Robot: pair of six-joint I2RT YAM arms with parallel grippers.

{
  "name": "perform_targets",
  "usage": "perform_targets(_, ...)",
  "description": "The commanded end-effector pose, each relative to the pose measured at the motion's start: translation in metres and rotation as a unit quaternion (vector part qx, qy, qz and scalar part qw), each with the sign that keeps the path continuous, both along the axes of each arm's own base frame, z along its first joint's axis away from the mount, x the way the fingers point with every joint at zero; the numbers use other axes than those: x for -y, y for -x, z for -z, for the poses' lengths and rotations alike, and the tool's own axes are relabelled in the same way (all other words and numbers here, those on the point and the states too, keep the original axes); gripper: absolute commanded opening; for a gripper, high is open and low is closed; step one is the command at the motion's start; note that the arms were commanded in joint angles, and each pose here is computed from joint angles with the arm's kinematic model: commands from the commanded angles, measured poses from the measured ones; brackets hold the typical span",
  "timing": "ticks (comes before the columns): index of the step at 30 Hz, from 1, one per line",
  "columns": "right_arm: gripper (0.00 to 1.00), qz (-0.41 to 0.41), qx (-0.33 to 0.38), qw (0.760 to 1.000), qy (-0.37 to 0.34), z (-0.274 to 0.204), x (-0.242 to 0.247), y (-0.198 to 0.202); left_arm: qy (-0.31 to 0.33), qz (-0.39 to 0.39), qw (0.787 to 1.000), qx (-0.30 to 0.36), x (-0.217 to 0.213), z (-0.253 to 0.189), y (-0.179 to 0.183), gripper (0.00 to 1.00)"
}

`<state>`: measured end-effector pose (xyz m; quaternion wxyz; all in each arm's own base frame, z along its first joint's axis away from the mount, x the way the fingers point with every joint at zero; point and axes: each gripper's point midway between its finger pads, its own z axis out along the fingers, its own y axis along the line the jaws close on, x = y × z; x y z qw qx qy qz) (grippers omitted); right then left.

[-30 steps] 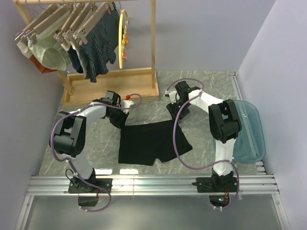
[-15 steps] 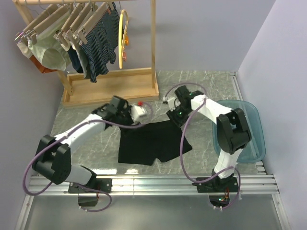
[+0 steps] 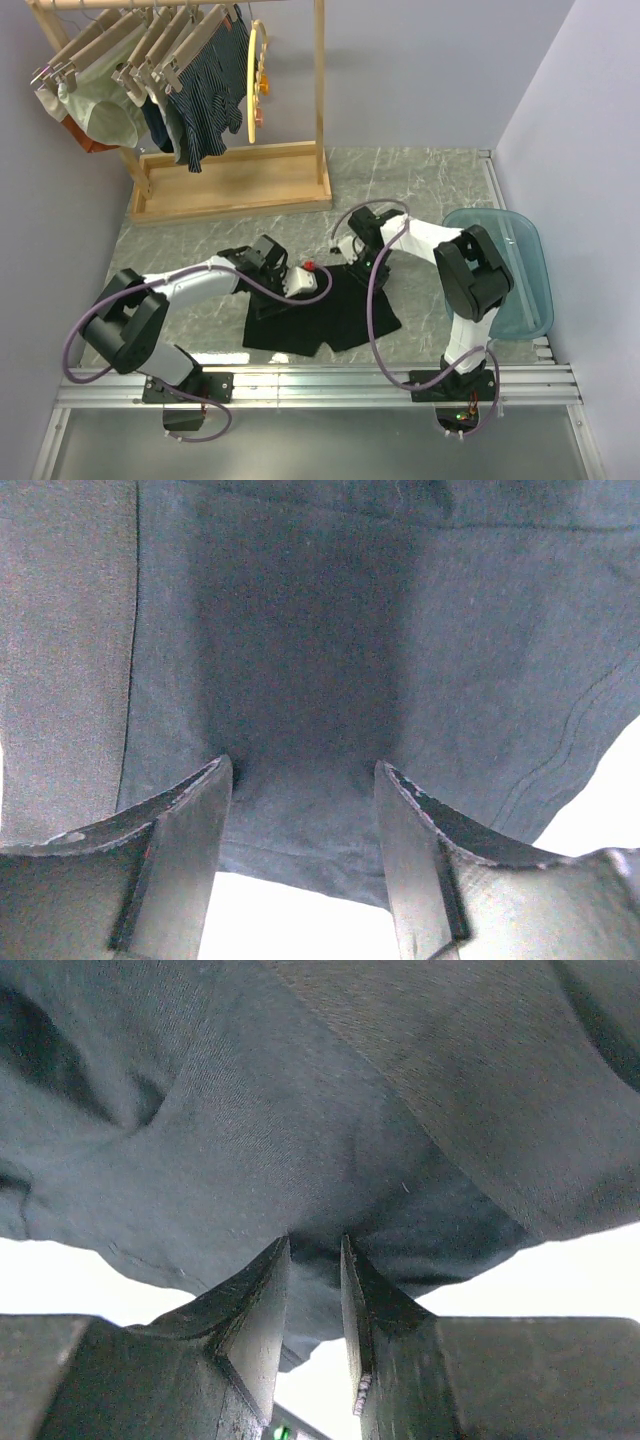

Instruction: Clip the underwear to the hanger

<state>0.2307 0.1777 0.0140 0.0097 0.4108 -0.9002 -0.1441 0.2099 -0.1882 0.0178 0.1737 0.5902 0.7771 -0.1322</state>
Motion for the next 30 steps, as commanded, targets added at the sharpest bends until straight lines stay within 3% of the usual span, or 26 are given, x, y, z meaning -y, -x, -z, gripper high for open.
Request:
perform_targets(1,0.35,-0.054,-0.051,0.996,0.05,0.008,0.02,0.049,-0.025,0.048,0.998,-0.026,-0.013,-0.001,0.036,0.63)
perform_targets(8,0.38,-0.064,-0.042,0.997,0.033,-0.005,0.01,0.061,-0.005,0.054,0.998,-0.031,-0.005,-0.024,0.061,0.67)
perform_targets(11,0.48,-0.044,-0.001,0.999,0.002,-0.033,-0.006,0.039,0.046,0.01,0.999,0.003,0.014,-0.07,0.045,0.73)
perform_targets(13,0.52,-0.023,0.017,0.999,-0.017,-0.051,-0.011,0.027,0.109,-0.013,0.993,0.054,0.036,-0.13,0.024,0.78)
perform_targets(17,0.61,0.039,0.082,0.992,-0.086,-0.111,-0.018,-0.024,0.214,-0.099,0.964,0.121,0.06,-0.243,-0.008,0.81)
perform_targets(18,0.61,0.051,0.09,0.99,-0.095,-0.12,-0.017,-0.031,0.257,-0.114,0.948,0.152,0.065,-0.288,-0.017,0.82)
perform_targets(20,0.62,0.083,0.112,0.984,-0.113,-0.142,-0.009,-0.049,0.293,-0.17,0.924,0.178,0.061,-0.327,-0.031,0.86)
perform_targets(21,0.62,0.091,0.115,0.982,-0.121,-0.147,-0.006,-0.053,0.332,-0.19,0.901,0.207,0.059,-0.365,-0.038,0.88)
perform_targets(22,0.62,0.098,0.122,0.98,-0.126,-0.154,-0.003,-0.056,0.354,-0.223,0.879,0.229,0.052,-0.386,-0.046,0.98)
perform_targets(23,0.62,0.105,0.128,0.978,-0.129,-0.158,0.0,-0.061,0.377,-0.285,0.846,0.247,0.036,-0.408,-0.055,0.99)
perform_targets(25,0.62,0.121,0.136,0.974,-0.134,-0.164,0.009,-0.064,0.433,-0.319,0.791,0.291,0.021,-0.458,-0.061,0.99)
perform_targets(27,0.62,0.134,0.137,0.972,-0.136,-0.166,0.014,-0.065,0.464,-0.359,0.744,0.322,0.002,-0.496,-0.067,0.99)
perform_targets(29,0.63,0.137,0.134,0.971,-0.143,-0.167,0.013,-0.061,0.451,-0.412,0.718,0.334,-0.007,-0.503,-0.089,0.99)
perform_targets(30,0.63,0.14,0.134,0.971,-0.144,-0.168,0.014,-0.061,0.454,-0.447,0.684,0.355,-0.025,-0.524,-0.094,0.99)
